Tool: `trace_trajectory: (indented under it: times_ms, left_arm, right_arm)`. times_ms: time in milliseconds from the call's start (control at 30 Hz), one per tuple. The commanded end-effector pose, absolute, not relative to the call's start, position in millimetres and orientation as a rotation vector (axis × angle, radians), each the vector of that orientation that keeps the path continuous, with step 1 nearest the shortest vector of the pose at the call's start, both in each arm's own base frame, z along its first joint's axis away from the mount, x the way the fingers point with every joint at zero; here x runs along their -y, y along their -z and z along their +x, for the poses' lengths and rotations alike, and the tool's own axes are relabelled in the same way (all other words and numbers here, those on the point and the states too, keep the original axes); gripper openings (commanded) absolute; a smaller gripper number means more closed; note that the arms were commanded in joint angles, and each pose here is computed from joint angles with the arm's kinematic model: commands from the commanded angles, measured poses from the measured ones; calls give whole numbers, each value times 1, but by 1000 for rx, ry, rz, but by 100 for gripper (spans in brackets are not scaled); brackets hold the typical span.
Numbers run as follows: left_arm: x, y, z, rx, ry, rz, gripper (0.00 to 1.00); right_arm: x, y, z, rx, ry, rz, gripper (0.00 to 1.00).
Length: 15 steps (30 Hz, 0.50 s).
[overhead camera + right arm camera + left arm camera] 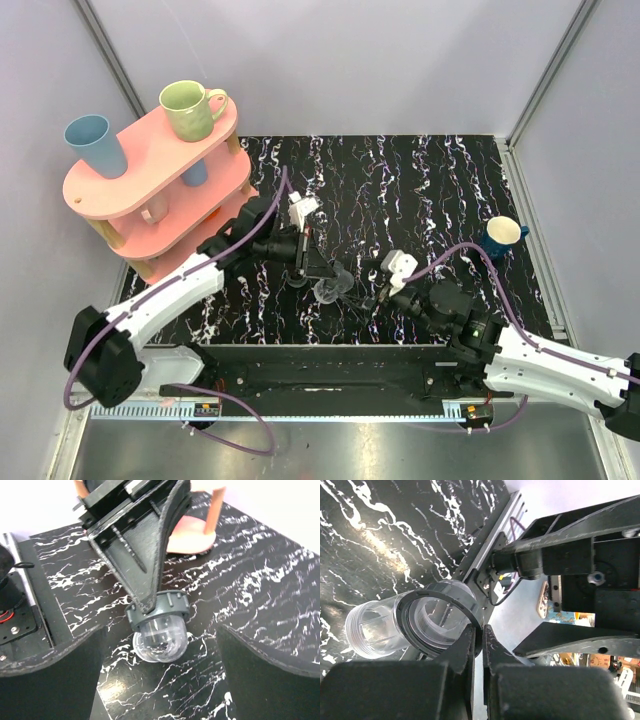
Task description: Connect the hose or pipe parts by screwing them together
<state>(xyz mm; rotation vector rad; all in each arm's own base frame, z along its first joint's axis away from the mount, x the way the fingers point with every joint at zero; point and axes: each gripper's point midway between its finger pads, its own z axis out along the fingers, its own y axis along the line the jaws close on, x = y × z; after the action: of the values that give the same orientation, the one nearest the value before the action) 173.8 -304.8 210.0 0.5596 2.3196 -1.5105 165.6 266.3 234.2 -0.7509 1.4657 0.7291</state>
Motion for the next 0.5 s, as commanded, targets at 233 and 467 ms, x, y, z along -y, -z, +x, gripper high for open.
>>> trace_trajectory:
  times_ms: [233,467]
  left_arm:
    - [300,-287,162,-2008,1653,495,0]
    - [297,-303,152,-1936,1689,534,0]
  right_arm:
    - [-296,-285,128,-1083,-914,-909,99]
    - [-297,-289,139,-1083,-859,-891,100]
